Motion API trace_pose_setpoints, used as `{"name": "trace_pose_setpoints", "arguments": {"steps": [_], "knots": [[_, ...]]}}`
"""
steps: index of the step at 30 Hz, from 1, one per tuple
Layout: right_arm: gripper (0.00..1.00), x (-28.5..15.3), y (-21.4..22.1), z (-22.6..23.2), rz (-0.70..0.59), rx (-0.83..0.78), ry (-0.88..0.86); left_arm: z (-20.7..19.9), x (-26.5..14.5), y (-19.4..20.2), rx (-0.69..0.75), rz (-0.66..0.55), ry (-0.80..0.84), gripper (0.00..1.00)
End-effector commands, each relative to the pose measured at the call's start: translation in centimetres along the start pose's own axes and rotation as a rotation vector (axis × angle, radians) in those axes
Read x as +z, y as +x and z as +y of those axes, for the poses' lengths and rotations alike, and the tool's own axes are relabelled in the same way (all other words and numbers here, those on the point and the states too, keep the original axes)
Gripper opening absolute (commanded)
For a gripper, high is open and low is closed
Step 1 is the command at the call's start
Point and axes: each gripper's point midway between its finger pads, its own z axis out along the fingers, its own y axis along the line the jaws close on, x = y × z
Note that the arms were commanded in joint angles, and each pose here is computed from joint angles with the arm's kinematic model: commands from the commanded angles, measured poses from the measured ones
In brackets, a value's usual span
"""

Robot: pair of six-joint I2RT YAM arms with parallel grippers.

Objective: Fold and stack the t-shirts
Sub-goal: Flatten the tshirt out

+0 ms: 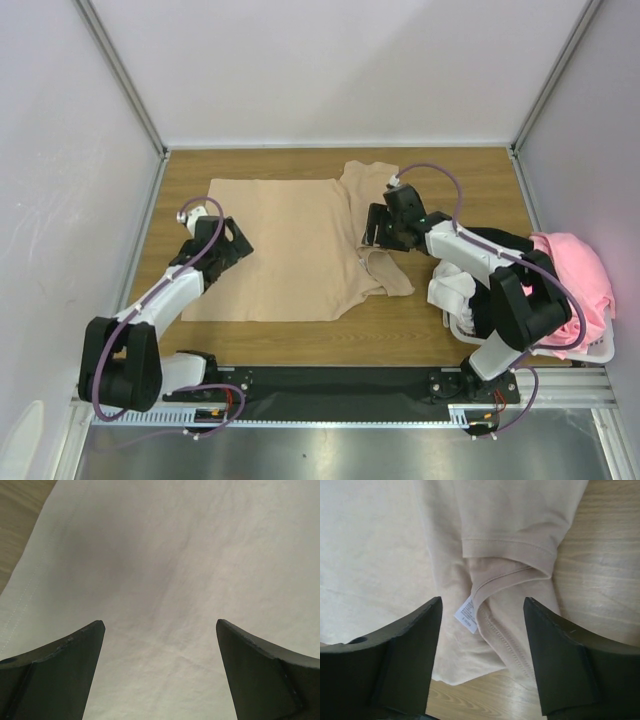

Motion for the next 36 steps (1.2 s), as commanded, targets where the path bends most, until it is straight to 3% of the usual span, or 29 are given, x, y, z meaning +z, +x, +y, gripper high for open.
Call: {"name": "trace_pose_setpoints", "arguments": {"steps": [1, 18, 20, 21, 23, 24, 36], "knots": [[0.69, 0.3, -0.5, 1.2, -0.061, 0.04, -0.005, 0.6, -0.1, -0.1, -0.064, -0.037, -0.023, 1.0], [0.42, 3.6, 2.7, 0.4, 0.018, 0.039, 0.073, 3.3, 1.7, 2.2, -0.116, 0.028, -0.133, 0.99], [0.35, 3.7, 2.7, 0.4, 0.021, 0.039, 0.074, 3.4, 1.9, 2.2, -0.117, 0.034, -0.136, 0.99], [0.23, 3.8, 2.7, 0.6, 0.021, 0.039, 0.068, 3.4, 1.9, 2.3, -0.116, 0.037, -0.138, 0.99], [0.13, 3.9, 2.8, 0.8, 0.026, 0.038, 0.059, 3.6, 2.0, 2.4, -0.12, 0.039, -0.144, 0.99], [0.0, 4.1, 3.0, 0.7, 0.034, 0.033, 0.064, 3.8, 2.1, 2.6, -0.127, 0.044, -0.153, 0.99], [0.0, 1.4, -0.4, -5.1, -0.024, 0.032, 0.201, 4.8, 3.2, 3.7, -0.215, 0.092, -0.159, 0.97]]}}
